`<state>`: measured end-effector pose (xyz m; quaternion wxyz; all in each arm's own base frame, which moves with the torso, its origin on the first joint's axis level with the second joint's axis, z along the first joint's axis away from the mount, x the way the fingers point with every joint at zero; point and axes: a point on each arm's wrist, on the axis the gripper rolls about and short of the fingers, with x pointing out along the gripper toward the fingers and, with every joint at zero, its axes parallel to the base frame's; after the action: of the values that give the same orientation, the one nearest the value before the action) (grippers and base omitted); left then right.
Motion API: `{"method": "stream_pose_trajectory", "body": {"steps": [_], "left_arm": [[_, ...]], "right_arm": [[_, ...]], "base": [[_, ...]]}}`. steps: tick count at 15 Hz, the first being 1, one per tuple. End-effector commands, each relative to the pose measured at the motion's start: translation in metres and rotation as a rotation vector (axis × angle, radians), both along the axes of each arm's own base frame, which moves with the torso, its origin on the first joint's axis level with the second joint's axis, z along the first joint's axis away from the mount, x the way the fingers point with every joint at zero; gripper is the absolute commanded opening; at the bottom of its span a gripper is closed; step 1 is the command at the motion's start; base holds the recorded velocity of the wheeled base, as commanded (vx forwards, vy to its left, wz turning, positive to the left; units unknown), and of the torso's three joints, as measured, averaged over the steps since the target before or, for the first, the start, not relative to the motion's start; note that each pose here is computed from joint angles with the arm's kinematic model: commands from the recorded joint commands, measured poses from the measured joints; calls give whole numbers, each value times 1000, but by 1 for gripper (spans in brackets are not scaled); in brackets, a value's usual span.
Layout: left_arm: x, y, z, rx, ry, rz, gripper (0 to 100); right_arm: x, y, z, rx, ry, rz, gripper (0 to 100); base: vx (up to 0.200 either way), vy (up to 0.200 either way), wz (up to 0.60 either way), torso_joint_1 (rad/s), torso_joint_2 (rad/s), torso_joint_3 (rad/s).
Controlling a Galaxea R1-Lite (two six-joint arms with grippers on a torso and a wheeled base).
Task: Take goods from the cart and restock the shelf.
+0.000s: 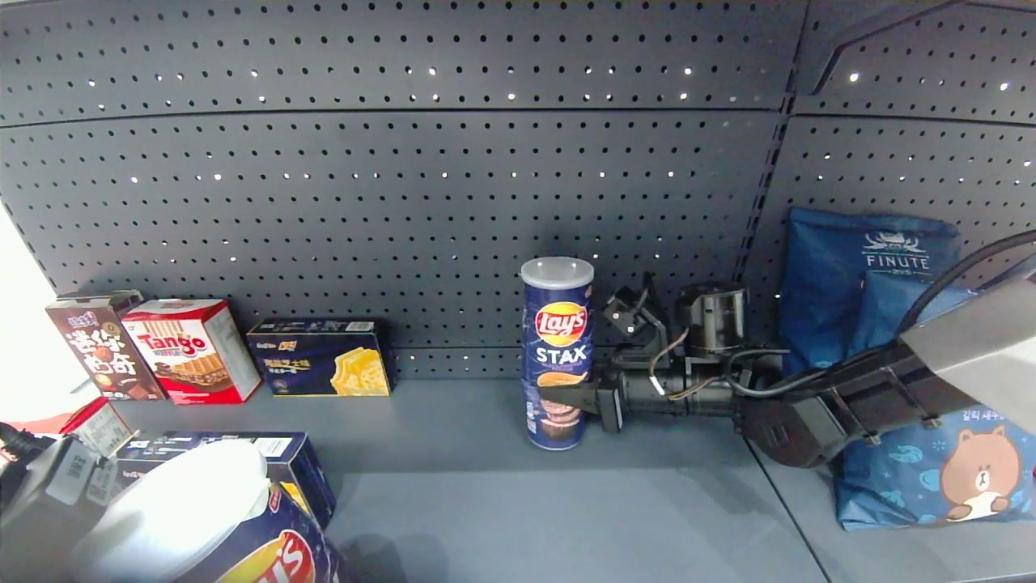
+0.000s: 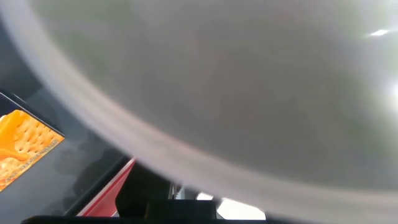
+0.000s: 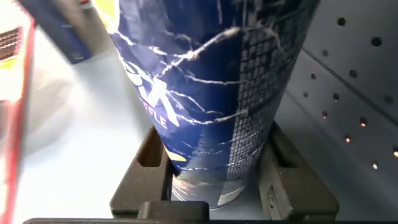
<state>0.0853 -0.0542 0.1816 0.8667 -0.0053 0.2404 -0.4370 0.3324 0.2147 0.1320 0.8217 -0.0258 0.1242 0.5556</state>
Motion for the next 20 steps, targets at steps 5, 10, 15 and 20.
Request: {"method": "stream_pose_trajectory", "body": {"steps": [5,10,15,20], "left_arm": [[-2,1,1,-6,-11,1,0],[-2,1,1,-4,-11,-2,0],[-2,1,1,-5,-11,-5,0],[-3,1,0,-3,-9,-2,0]], "right_arm": [[-62,-18,27,8,-44,-4,0],[-107,-28,8,-17,-23,17,0],[-123,-37,3,-29,-7,25,0],[-120,-39,3,-32,-17,4,0]], "base": [[0,0,0,0,0,0],[0,0,0,0,0,0],[0,0,0,0,0,0],[0,0,0,0,0,0]]}}
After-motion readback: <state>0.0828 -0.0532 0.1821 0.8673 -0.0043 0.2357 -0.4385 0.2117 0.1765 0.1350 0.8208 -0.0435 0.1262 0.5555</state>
